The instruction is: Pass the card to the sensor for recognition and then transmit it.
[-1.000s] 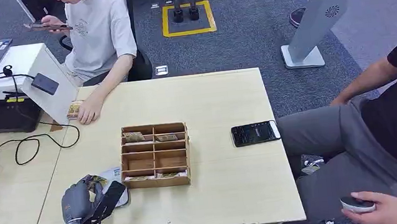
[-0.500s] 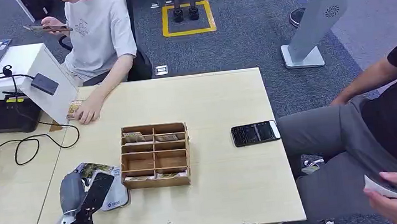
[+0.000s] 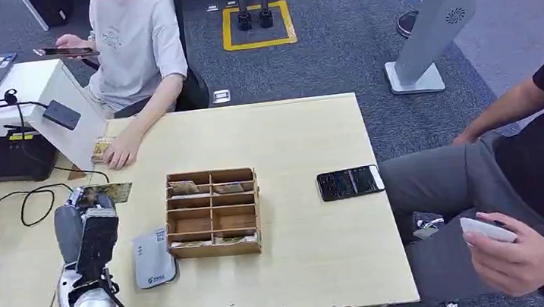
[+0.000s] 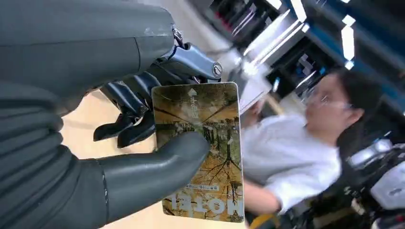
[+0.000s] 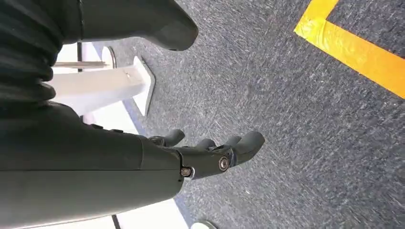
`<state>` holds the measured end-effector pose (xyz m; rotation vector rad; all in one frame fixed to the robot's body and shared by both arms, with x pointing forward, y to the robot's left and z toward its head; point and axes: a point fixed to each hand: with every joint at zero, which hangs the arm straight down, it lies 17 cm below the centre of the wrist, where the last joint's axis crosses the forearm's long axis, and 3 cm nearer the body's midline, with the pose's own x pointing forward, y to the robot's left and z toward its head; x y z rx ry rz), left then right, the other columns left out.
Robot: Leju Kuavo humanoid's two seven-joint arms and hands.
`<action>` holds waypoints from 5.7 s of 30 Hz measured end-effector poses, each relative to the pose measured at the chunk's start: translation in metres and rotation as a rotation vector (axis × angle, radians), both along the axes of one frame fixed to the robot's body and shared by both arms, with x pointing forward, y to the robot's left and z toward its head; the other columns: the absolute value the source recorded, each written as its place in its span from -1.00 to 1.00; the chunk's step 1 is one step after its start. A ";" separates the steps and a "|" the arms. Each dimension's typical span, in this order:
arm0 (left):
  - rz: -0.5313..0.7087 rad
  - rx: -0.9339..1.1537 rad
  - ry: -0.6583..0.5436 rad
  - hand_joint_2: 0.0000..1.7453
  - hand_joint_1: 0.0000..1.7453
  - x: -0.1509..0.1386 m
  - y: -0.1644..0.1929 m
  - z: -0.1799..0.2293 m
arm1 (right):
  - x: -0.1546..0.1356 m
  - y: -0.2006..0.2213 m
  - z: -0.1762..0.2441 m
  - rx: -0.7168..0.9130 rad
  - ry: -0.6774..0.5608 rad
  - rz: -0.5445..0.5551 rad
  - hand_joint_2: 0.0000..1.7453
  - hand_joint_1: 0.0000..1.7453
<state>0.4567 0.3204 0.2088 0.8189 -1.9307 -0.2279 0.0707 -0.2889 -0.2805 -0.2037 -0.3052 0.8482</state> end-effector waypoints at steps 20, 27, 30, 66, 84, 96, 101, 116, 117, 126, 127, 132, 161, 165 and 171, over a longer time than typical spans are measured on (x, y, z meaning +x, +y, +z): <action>0.112 0.467 -0.232 1.00 1.00 0.021 -0.007 0.055 | 0.017 0.006 0.002 0.011 -0.014 0.053 1.00 -1.00; 0.111 0.474 -0.229 1.00 1.00 0.023 -0.008 0.054 | 0.016 0.006 0.002 0.013 -0.011 0.053 1.00 -1.00; 0.106 0.488 -0.237 1.00 1.00 0.023 -0.010 0.055 | 0.016 0.006 0.002 0.013 -0.012 0.053 1.00 -1.00; -0.359 0.300 0.080 1.00 -1.00 0.018 -0.069 -0.002 | 0.012 -0.002 0.002 0.009 -0.021 0.014 1.00 -1.00; -0.872 0.588 0.051 1.00 -1.00 -0.117 -0.211 -0.026 | 0.013 -0.011 0.002 -0.004 -0.021 -0.040 1.00 -1.00; -0.613 0.904 0.100 1.00 -1.00 -0.096 -0.192 -0.074 | 0.012 -0.013 0.002 -0.004 -0.019 -0.053 1.00 -1.00; -0.611 0.905 0.131 1.00 -1.00 -0.094 -0.185 -0.084 | 0.012 -0.013 0.002 -0.007 -0.020 -0.057 1.00 -1.00; -0.598 0.940 0.206 1.00 -1.00 -0.089 -0.166 -0.110 | 0.012 -0.014 0.002 -0.002 -0.023 -0.067 1.00 -1.00; -0.596 0.941 0.214 1.00 -1.00 -0.088 -0.164 -0.112 | 0.012 -0.014 0.002 -0.002 -0.023 -0.067 1.00 -1.00; -0.575 0.939 0.251 1.00 -1.00 -0.083 -0.151 -0.122 | 0.012 -0.014 0.002 -0.004 -0.026 -0.058 1.00 -1.00; -0.573 0.939 0.253 1.00 -1.00 -0.083 -0.150 -0.122 | 0.012 -0.014 0.002 -0.004 -0.027 -0.057 1.00 -1.00; -0.560 0.935 0.268 1.00 -1.00 -0.080 -0.145 -0.125 | 0.013 -0.014 0.002 -0.006 -0.029 -0.051 1.00 -1.00; -0.518 0.872 0.292 1.00 -1.00 -0.076 -0.152 -0.136 | 0.013 -0.013 0.002 -0.008 -0.031 -0.035 1.00 -1.00; -0.507 0.872 0.289 1.00 -1.00 -0.075 -0.152 -0.137 | 0.013 -0.013 0.002 -0.008 -0.032 -0.031 1.00 -1.00; -0.482 0.873 0.295 1.00 0.98 -0.073 -0.150 -0.137 | 0.015 -0.013 0.003 -0.004 -0.039 -0.032 1.00 -1.00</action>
